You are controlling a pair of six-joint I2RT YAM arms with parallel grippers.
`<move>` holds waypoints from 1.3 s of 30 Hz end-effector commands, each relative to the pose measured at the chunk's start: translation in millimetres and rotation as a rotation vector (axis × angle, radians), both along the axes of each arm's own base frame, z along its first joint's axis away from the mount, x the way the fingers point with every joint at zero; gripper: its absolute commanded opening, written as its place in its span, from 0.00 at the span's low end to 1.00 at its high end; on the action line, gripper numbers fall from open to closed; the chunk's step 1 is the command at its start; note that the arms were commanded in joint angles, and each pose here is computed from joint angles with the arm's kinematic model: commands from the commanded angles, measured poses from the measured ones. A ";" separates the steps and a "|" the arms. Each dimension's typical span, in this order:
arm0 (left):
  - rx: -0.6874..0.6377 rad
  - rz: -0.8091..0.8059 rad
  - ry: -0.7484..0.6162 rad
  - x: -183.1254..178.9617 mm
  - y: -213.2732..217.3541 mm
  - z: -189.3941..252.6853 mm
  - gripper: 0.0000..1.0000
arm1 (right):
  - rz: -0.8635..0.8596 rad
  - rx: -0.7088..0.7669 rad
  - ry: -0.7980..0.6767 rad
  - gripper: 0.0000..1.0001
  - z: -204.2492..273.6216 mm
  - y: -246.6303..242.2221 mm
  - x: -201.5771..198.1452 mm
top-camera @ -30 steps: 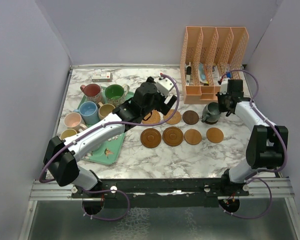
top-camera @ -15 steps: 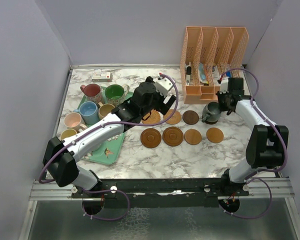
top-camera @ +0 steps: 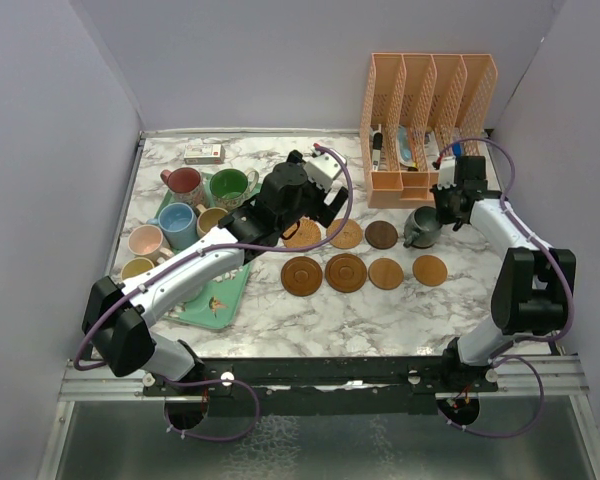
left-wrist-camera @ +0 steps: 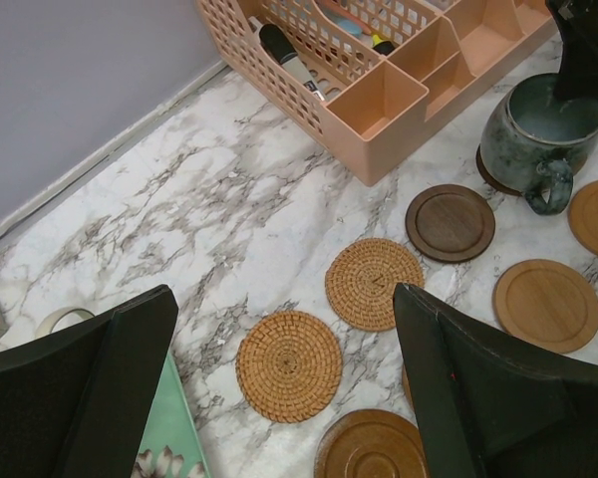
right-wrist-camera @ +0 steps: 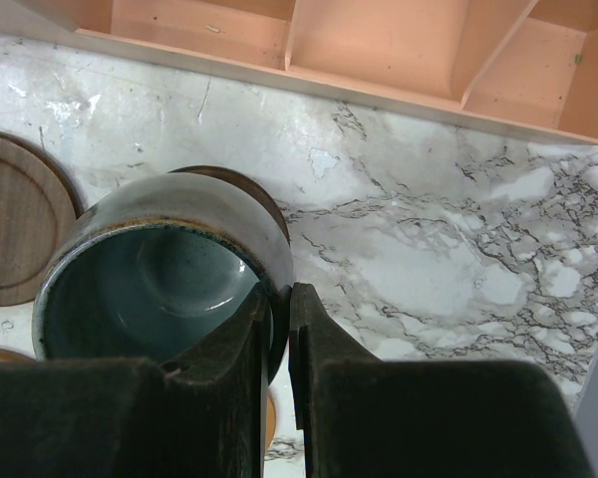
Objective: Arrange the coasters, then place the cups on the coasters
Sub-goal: Place the cup on the coaster.
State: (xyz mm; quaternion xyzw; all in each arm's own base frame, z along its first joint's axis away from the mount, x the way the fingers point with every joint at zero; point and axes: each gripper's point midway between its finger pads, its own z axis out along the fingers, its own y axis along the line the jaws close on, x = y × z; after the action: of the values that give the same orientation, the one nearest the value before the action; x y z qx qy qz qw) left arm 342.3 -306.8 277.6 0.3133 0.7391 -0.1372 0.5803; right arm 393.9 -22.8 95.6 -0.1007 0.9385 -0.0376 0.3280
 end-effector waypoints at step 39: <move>-0.055 -0.014 -0.029 -3.7 7.8 18.5 0.94 | 0.047 0.040 -0.045 0.01 22.1 3.3 18.3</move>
State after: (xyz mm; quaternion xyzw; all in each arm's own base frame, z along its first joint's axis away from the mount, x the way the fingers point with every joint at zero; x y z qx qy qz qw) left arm 342.8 -300.6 280.7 0.3101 0.7377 -0.1407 0.5830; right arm 392.1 -24.7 95.8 -0.1109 0.9431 -0.0300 0.3119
